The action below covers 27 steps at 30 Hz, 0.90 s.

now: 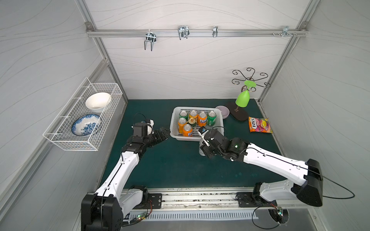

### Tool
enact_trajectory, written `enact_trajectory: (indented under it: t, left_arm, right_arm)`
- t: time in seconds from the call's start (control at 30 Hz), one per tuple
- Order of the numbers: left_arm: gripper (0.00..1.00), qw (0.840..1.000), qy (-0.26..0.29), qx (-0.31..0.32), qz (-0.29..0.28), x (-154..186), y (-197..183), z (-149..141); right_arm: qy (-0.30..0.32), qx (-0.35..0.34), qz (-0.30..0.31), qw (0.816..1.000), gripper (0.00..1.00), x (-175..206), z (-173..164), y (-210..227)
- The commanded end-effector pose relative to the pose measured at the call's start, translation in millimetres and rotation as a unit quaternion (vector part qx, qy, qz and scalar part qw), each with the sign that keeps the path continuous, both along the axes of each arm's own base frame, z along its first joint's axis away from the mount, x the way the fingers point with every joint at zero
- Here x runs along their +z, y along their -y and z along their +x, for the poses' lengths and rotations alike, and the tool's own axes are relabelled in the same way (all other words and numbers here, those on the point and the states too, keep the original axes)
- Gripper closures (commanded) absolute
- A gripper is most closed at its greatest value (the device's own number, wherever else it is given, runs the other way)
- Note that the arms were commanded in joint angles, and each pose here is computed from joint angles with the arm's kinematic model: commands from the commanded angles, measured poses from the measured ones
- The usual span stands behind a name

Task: Take out the drinks from the basket
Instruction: Place the drink at the center of the board.

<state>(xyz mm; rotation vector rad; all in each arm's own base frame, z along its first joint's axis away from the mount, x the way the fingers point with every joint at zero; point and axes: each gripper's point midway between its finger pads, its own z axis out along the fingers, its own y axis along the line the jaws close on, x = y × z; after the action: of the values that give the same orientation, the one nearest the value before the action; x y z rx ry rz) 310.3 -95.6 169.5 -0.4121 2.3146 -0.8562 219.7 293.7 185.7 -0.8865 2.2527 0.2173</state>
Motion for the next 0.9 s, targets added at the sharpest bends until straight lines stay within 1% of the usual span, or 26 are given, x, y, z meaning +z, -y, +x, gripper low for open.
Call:
enact_trajectory:
  t: [0.0, 0.23, 0.4, 0.67, 0.87]
  left_arm:
    - [0.02, 1.000, 0.023, -0.004, 0.006, 8.4, -0.8, 4.1]
    - [0.02, 1.000, 0.021, -0.003, 0.008, 6.0, -1.4, 4.2]
    - [0.02, 1.000, 0.018, -0.004, 0.007, 3.8, -0.9, 5.3]
    - [0.02, 1.000, 0.016, -0.006, 0.006, 2.0, -0.3, 6.5]
    - [0.02, 1.000, 0.014, -0.006, 0.007, 1.2, -0.1, 6.3]
  right_arm:
    - [0.038, -0.028, 0.057, 0.997, 0.59, 16.9, 18.9, -19.8]
    - [0.023, -0.041, 0.059, 0.997, 0.59, -4.8, 29.0, -27.5]
    - [0.023, -0.065, 0.055, 0.996, 0.58, -14.4, 36.5, -23.0]
    - [0.012, -0.085, 0.044, 0.995, 0.57, -29.6, 46.7, -17.7]
    - [-0.004, -0.088, 0.044, 0.995, 0.52, -40.1, 47.6, -15.4]
